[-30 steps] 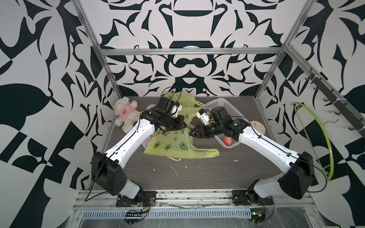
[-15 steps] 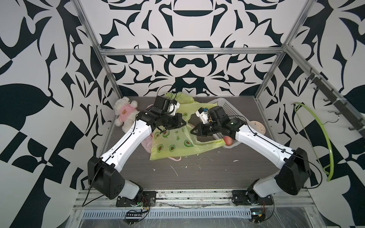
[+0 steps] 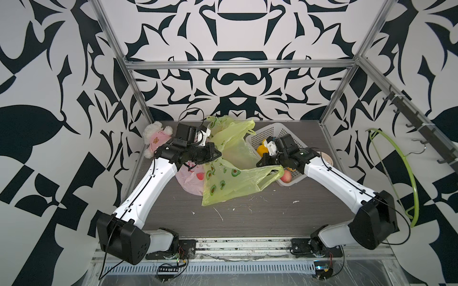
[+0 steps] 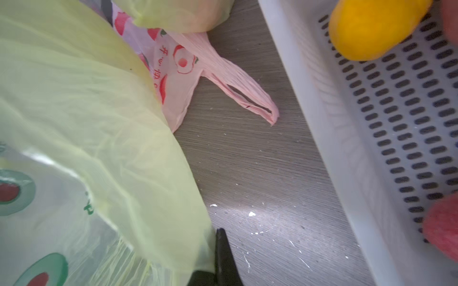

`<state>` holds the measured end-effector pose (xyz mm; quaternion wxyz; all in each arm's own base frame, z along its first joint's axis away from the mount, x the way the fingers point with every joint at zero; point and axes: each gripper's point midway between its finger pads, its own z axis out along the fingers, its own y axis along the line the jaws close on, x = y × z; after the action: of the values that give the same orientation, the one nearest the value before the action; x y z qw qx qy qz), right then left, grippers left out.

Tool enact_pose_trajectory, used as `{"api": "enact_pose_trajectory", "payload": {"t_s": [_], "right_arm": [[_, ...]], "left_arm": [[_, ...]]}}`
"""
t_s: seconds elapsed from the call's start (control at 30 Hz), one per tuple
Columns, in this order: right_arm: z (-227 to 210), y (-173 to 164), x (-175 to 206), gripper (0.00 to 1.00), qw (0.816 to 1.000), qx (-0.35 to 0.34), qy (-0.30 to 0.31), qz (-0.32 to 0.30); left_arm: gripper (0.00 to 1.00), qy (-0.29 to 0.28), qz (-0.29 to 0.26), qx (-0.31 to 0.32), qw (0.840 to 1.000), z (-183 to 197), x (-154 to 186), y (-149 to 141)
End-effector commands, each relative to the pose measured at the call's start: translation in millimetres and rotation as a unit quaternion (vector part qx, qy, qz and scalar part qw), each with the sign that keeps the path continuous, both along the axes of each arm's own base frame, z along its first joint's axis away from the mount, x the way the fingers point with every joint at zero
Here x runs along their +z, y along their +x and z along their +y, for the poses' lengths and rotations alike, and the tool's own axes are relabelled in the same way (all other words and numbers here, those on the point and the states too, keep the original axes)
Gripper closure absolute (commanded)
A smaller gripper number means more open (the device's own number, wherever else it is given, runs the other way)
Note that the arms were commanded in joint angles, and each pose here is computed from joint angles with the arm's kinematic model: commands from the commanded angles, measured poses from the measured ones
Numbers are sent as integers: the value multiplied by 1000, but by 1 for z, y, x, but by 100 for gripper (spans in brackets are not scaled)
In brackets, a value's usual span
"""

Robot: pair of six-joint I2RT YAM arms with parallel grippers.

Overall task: Place the peach into a plastic bag & tie a knot
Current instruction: Pick up the plastic bag at the center of the board, then pick up the peach from the basket.

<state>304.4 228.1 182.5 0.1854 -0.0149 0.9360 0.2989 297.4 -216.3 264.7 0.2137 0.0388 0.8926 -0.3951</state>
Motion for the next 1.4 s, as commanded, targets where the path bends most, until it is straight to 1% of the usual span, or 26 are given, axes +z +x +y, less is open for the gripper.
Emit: {"api": "enact_pose_trajectory", "payload": {"t_s": [0.0, 0.07, 0.1, 0.13, 0.2, 0.3, 0.4, 0.5, 0.57, 0.67, 0.7, 0.77, 0.9, 1.07, 1.27, 1.37], "right_arm": [[-16, 1, 28, 81, 998, -4, -27, -50], [-31, 4, 49, 68, 997, -15, -34, -72], [-38, 4, 57, 63, 997, -20, -29, -75], [-44, 4, 64, 59, 996, -23, -22, -79], [-61, 4, 74, 57, 995, -36, -32, -88], [-91, 10, 74, 54, 991, -65, -76, -93], [-116, 29, 57, 51, 988, -95, -108, -64], [-131, 62, 29, 46, 981, -112, -154, -37], [-132, 85, 12, 42, 978, -112, -174, -27], [-130, 118, -7, 38, 975, -119, -185, -20], [-128, 128, -13, 31, 975, -119, -187, -16], [-124, 143, -27, 27, 976, -116, -187, -4], [-122, 166, -52, 27, 973, -118, -200, 15], [-125, 185, -77, 27, 968, -121, -216, 32], [-125, 193, -97, 30, 966, -118, -224, 50], [-126, 194, -101, 35, 966, -119, -226, 50]], "left_arm": [[100, -14, -2, -21, 1000, -4, -1, -3], [100, -18, -4, -24, 1000, -6, -2, -1], [100, -21, -6, -25, 999, -8, -1, 1], [100, -24, -7, -26, 999, -9, -1, 3], [100, -28, -10, -29, 999, -11, 0, 6], [100, -37, -10, -37, 999, -15, 1, 9], [100, -42, -9, -41, 998, -18, 0, 12], [100, -43, -5, -45, 998, -21, -5, 14], [100, -44, 0, -48, 998, -22, -8, 15], [100, -48, 5, -50, 998, -24, -12, 16], [100, -49, 6, -50, 998, -24, -12, 16], [100, -51, 8, -48, 998, -24, -14, 16], [100, -54, 12, -48, 997, -24, -15, 15], [100, -53, 15, -45, 997, -23, -17, 12], [100, -51, 23, -39, 998, -22, -21, 11], [100, -53, 24, -39, 998, -23, -21, 13]]}}
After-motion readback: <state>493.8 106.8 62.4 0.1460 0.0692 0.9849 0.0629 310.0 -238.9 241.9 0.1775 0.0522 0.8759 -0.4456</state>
